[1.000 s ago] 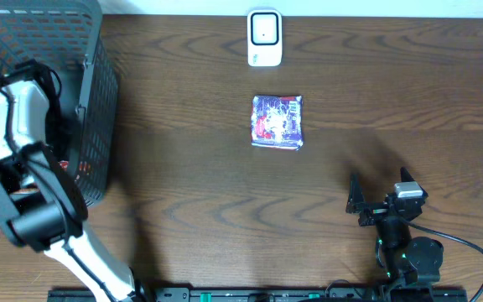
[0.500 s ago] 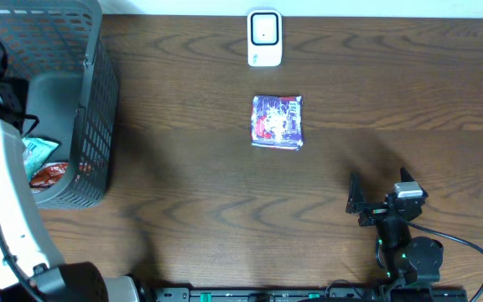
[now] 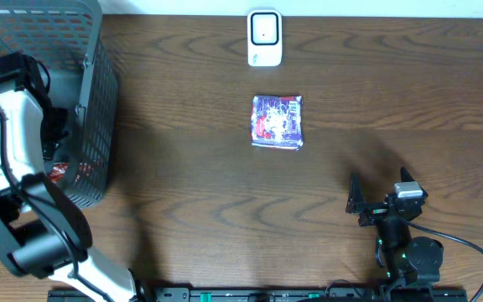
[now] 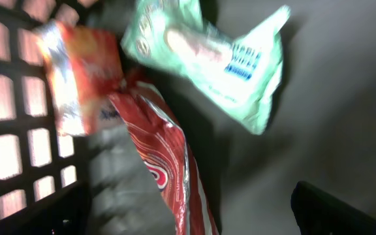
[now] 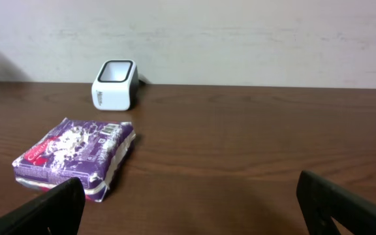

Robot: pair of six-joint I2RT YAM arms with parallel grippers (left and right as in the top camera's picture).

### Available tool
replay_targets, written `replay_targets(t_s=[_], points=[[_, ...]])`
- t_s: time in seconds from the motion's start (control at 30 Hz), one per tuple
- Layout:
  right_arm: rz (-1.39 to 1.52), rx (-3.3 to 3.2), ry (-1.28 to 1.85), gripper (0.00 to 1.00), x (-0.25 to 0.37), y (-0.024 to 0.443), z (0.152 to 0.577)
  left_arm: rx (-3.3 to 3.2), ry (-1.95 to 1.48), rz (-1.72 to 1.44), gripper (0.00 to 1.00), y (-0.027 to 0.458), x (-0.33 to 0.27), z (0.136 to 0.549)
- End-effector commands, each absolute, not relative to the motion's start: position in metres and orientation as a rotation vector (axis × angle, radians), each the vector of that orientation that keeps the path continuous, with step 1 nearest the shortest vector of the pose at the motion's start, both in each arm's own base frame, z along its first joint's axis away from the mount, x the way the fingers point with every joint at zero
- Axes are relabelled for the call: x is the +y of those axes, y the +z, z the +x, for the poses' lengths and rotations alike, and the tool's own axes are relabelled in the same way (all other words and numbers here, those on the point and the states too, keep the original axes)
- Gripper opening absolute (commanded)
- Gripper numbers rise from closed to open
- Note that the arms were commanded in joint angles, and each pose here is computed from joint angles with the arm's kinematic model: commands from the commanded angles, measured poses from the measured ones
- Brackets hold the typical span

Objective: Scan the item barcode
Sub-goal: 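Reach the left gripper back into the basket toward the orange snack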

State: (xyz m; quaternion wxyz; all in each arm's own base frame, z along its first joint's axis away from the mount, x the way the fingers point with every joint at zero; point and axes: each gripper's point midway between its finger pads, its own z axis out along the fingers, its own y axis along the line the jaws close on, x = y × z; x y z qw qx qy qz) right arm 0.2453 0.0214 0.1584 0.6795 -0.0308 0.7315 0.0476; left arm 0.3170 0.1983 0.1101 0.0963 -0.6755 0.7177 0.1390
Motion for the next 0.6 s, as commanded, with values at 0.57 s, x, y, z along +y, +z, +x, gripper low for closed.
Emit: replay_targets(t_s=[0.57], points=[[-0.058,1.642,0.120,0.99,0.021,0.158,0.245,2.369,0.474,-2.154,0.76,-0.004,0.181,0.312]])
